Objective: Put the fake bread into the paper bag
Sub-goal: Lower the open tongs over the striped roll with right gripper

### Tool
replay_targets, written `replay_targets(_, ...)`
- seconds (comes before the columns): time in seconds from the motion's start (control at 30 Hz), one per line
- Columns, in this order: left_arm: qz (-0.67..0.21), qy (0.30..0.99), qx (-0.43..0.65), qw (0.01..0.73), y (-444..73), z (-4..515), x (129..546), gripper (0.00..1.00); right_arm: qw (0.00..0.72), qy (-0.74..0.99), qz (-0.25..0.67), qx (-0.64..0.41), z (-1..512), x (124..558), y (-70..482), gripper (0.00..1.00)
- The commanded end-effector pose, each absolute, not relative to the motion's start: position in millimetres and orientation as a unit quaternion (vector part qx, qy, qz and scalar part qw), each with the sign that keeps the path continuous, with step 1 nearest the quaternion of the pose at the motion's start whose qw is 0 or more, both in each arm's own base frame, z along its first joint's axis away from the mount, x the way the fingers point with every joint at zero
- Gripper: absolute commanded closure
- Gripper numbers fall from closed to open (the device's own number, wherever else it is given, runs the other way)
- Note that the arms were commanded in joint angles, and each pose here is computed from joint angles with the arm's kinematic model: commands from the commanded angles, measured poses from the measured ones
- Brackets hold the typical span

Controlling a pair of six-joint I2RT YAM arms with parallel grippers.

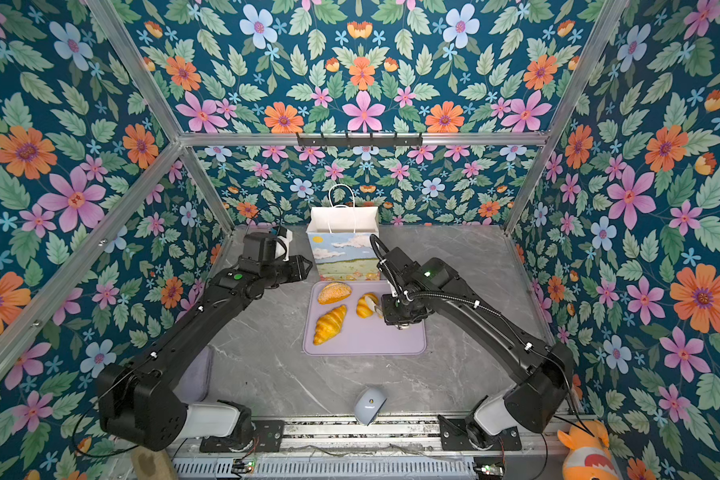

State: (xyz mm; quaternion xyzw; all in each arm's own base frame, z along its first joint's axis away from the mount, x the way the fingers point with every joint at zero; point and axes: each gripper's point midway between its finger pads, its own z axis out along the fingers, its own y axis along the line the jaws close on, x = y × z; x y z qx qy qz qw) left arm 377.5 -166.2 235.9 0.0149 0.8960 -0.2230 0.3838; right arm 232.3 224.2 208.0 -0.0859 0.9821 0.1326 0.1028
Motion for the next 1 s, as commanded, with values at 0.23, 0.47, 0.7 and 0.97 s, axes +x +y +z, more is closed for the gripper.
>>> replay_targets(0.23, -0.223, 0.893, 0.017, 0.389, -169, 239, 384, 0.54, 0.131, 0.978, 0.144, -0.070, 197, 264, 248, 0.54)
replay_targets(0.47, -0.223, 0.894, 0.018, 0.388, -169, 239, 386, 0.54, 0.106, 0.983, 0.133, -0.063, 183, 269, 255, 0.53)
replay_targets(0.7, -0.229, 0.897, 0.020, 0.376, -174, 232, 387, 0.54, 0.084, 0.990, 0.094, -0.065, 165, 268, 257, 0.52)
replay_targets(0.97, -0.237, 0.894, 0.022, 0.379, -176, 235, 386, 0.54, 0.070, 0.994, 0.059, -0.065, 156, 267, 258, 0.52)
